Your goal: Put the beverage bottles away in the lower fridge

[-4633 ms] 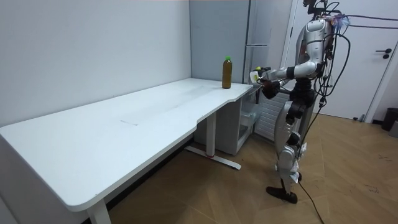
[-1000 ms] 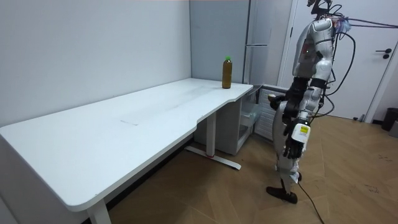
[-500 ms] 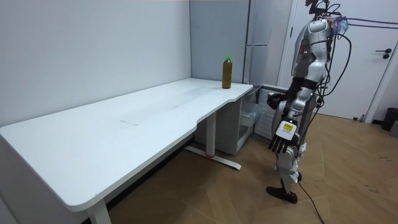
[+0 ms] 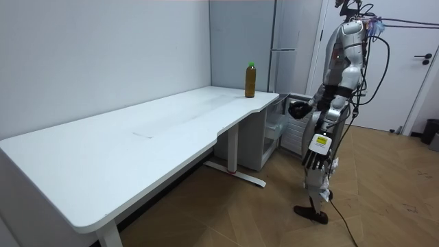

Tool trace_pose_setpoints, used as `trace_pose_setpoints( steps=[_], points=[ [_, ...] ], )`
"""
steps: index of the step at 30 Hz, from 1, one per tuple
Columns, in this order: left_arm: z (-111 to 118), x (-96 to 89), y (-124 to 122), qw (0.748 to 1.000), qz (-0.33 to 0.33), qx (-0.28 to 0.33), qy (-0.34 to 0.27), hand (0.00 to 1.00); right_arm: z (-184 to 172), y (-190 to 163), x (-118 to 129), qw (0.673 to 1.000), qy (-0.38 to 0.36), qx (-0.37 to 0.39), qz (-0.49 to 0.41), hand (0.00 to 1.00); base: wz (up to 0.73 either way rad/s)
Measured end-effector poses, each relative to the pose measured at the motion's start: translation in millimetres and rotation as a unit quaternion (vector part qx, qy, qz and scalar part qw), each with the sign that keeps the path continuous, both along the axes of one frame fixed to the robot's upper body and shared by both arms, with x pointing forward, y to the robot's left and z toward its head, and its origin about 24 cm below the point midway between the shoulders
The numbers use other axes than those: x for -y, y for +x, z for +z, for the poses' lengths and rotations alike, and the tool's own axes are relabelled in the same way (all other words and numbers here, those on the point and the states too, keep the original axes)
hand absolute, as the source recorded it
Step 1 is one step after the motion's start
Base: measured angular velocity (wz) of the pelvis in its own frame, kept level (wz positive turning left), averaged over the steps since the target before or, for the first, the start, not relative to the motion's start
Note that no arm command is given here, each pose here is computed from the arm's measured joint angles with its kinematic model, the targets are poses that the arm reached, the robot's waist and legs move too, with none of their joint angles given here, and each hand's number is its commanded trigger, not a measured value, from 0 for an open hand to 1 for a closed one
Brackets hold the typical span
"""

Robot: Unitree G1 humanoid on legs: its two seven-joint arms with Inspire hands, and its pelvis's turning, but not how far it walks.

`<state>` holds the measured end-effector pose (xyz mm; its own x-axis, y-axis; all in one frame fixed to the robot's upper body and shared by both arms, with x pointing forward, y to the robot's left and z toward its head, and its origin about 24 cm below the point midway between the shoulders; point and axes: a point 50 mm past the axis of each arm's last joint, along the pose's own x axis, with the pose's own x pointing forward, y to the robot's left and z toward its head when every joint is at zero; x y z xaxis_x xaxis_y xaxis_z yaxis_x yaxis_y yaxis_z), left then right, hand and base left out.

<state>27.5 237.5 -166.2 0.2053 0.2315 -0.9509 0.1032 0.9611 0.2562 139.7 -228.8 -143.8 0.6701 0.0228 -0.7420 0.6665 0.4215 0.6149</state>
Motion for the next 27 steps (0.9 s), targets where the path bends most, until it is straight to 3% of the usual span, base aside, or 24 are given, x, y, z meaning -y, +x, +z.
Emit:
trace_pose_setpoints(
  steps=[7,16,18,22,27],
  points=[
    [3,4.3,47,0.999,-0.032,0.042,-0.003,0.0,21,52,6,0.998,0.009,0.041,-0.043,1.0,0.01],
    [8,8.3,73,0.996,-0.055,0.074,-0.004,0.0,36,73,21,0.996,0.003,0.057,-0.072,1.0,-0.03],
    [12,7.2,89,0.993,-0.067,0.093,0.007,0.0,44,90,16,0.996,0.007,0.063,-0.068,1.0,-0.71],
    [17,13.4,112,0.99,-0.077,0.121,0.007,0.0,58,102,38,0.993,-0.027,0.071,-0.091,1.0,0.09],
    [18,10.0,112,0.99,-0.07,0.12,0.018,0.0,72,113,51,0.989,-0.027,0.091,-0.111,1.0,0.05]
  ],
)
